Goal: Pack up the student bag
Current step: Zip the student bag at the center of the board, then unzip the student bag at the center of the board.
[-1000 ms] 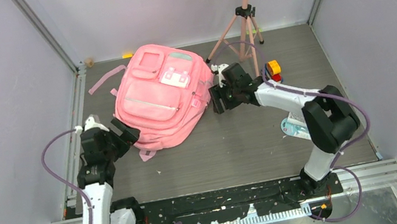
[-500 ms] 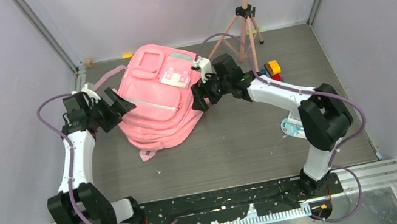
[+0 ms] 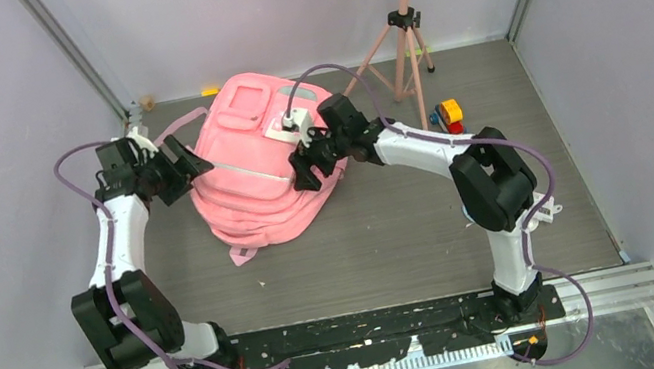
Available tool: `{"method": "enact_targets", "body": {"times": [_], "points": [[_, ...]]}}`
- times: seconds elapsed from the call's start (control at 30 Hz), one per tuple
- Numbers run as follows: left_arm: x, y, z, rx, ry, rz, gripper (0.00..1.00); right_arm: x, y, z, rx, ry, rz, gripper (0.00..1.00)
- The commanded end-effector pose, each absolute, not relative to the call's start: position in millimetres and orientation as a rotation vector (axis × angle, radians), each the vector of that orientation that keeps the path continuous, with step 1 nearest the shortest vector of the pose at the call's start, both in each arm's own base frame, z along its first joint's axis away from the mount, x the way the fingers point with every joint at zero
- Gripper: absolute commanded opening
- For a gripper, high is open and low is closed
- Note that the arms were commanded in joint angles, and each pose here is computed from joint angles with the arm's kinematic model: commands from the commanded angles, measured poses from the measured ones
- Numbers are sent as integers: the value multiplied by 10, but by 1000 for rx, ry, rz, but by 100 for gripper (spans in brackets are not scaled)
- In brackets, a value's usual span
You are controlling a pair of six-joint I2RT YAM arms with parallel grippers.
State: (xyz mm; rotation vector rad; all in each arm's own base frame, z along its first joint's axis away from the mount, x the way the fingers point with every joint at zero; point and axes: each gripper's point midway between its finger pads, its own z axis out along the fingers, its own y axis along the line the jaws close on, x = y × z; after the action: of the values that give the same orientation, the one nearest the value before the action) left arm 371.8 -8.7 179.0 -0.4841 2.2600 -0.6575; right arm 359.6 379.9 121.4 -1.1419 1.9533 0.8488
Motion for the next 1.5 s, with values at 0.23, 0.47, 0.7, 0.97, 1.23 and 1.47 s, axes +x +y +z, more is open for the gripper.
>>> {"method": "enact_targets", "body": {"times": [0.23,0.47,0.7,0.97,1.23,1.47], "points": [[3964,-15,1685,-477,2324,-670,78,3737,3955,1195,-1269,1842,702,81],[4017,-146,1574,-492,2335,-772,74,3602,4059,1105,-1310,1854,684,79],[4034,-247,1492,-492,2347,-809,64,3509,3994,1021,-1260,1884,604,65],[4012,-234,1469,-500,2357,-790,37,3480,3960,1010,-1238,1933,554,33],[3930,-310,1516,-486,2353,-809,17,3327,3930,995,-1207,2005,590,1],[3772,-442,1636,-437,2321,-777,0,3111,3825,944,-1123,2095,659,1]]}}
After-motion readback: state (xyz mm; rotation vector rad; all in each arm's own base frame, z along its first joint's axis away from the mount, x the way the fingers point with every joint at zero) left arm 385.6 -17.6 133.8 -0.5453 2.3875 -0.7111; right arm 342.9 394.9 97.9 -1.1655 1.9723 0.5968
